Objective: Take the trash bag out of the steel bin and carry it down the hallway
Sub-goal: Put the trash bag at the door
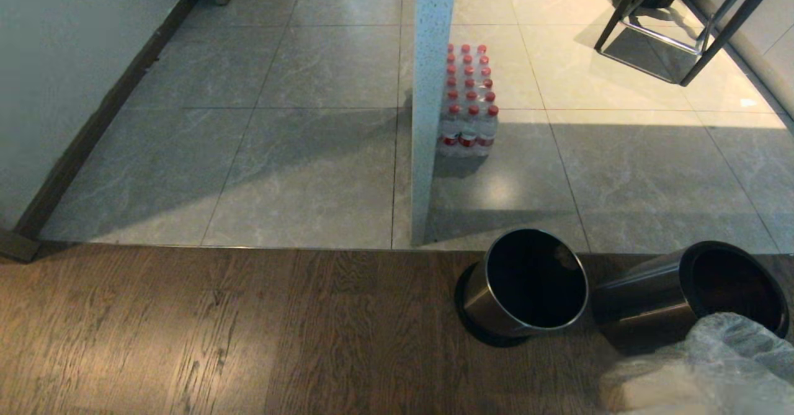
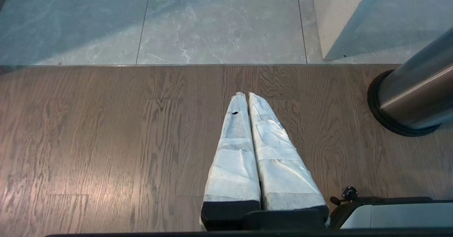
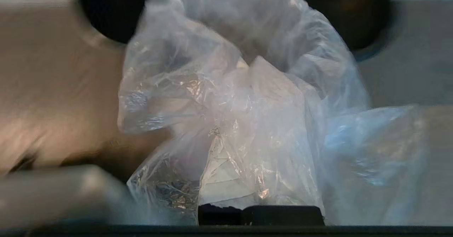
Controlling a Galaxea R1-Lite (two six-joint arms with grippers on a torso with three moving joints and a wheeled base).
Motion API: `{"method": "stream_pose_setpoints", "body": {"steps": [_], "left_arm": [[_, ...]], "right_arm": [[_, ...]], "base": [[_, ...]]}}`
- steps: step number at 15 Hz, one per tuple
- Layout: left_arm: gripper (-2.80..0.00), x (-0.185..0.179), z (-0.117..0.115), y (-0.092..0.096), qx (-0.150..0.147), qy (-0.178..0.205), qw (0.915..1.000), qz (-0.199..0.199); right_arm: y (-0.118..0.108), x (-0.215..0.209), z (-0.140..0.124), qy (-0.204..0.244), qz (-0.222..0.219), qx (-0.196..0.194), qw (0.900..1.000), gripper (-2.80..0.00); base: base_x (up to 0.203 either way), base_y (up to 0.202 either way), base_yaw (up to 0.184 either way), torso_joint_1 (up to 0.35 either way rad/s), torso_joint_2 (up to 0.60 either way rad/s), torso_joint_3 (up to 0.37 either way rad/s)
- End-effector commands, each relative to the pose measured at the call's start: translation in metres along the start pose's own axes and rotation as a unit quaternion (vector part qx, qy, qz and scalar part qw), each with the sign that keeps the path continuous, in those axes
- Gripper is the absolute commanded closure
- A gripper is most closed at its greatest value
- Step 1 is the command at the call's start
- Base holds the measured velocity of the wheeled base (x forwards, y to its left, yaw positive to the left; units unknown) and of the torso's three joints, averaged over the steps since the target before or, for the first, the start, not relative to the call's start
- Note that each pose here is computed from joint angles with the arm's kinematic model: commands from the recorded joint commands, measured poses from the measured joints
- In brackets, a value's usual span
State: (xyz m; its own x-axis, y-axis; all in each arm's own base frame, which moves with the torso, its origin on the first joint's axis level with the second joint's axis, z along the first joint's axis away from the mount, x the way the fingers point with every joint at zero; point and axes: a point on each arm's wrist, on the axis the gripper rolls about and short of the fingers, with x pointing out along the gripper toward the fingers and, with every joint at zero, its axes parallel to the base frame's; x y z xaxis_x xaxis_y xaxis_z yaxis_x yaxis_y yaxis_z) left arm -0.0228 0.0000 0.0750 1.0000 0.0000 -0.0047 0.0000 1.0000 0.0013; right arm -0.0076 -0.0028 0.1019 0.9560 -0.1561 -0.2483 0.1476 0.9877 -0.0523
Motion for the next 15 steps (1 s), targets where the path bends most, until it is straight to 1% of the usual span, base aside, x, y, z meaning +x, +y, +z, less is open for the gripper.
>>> {"method": "stream_pose_setpoints", "body": {"steps": [1, 2, 4, 6, 7, 8, 9, 11, 15], "left_arm": [[0.00, 0.000, 0.000, 0.000, 0.000, 0.000, 1.0000, 0.000], [0.00, 0.000, 0.000, 0.000, 0.000, 0.000, 1.0000, 0.000], [0.00, 0.000, 0.000, 0.000, 0.000, 0.000, 1.0000, 0.000], [0.00, 0.000, 0.000, 0.000, 0.000, 0.000, 1.0000, 0.000], [0.00, 0.000, 0.000, 0.000, 0.000, 0.000, 1.0000, 0.000], [0.00, 0.000, 0.000, 0.000, 0.000, 0.000, 1.0000, 0.000], [0.00, 0.000, 0.000, 0.000, 0.000, 0.000, 1.0000, 0.000], [0.00, 0.000, 0.000, 0.000, 0.000, 0.000, 1.0000, 0.000], [0.00, 0.000, 0.000, 0.000, 0.000, -0.001, 1.0000, 0.000]], "right_arm": [[-0.002, -0.004, -0.007, -0.076, -0.023, 0.011, 0.997, 0.00], [-0.002, -0.006, -0.011, -0.088, -0.017, 0.011, 0.996, 0.00], [0.000, -0.013, -0.019, -0.125, 0.041, 0.006, 0.991, 0.00], [0.001, -0.011, -0.023, -0.153, 0.064, 0.012, 0.986, 0.00], [0.001, -0.009, -0.025, -0.150, 0.069, 0.011, 0.986, 0.00], [0.002, -0.008, -0.029, -0.130, 0.070, 0.004, 0.989, 0.00], [0.002, -0.008, -0.030, -0.128, 0.070, 0.001, 0.989, 0.00], [0.002, -0.008, -0.029, -0.129, 0.069, 0.012, 0.989, 0.00], [0.002, -0.008, -0.029, -0.129, 0.069, 0.013, 0.989, 0.00]], "base": [[0.000, 0.000, 0.000, 0.000, 0.00, 0.000], [0.000, 0.000, 0.000, 0.000, 0.00, 0.000], [0.000, 0.000, 0.000, 0.000, 0.00, 0.000], [0.000, 0.000, 0.000, 0.000, 0.00, 0.000], [0.000, 0.000, 0.000, 0.000, 0.00, 0.000], [0.000, 0.000, 0.000, 0.000, 0.00, 0.000], [0.000, 0.000, 0.000, 0.000, 0.00, 0.000], [0.000, 0.000, 0.000, 0.000, 0.00, 0.000], [0.000, 0.000, 0.000, 0.000, 0.00, 0.000]]}}
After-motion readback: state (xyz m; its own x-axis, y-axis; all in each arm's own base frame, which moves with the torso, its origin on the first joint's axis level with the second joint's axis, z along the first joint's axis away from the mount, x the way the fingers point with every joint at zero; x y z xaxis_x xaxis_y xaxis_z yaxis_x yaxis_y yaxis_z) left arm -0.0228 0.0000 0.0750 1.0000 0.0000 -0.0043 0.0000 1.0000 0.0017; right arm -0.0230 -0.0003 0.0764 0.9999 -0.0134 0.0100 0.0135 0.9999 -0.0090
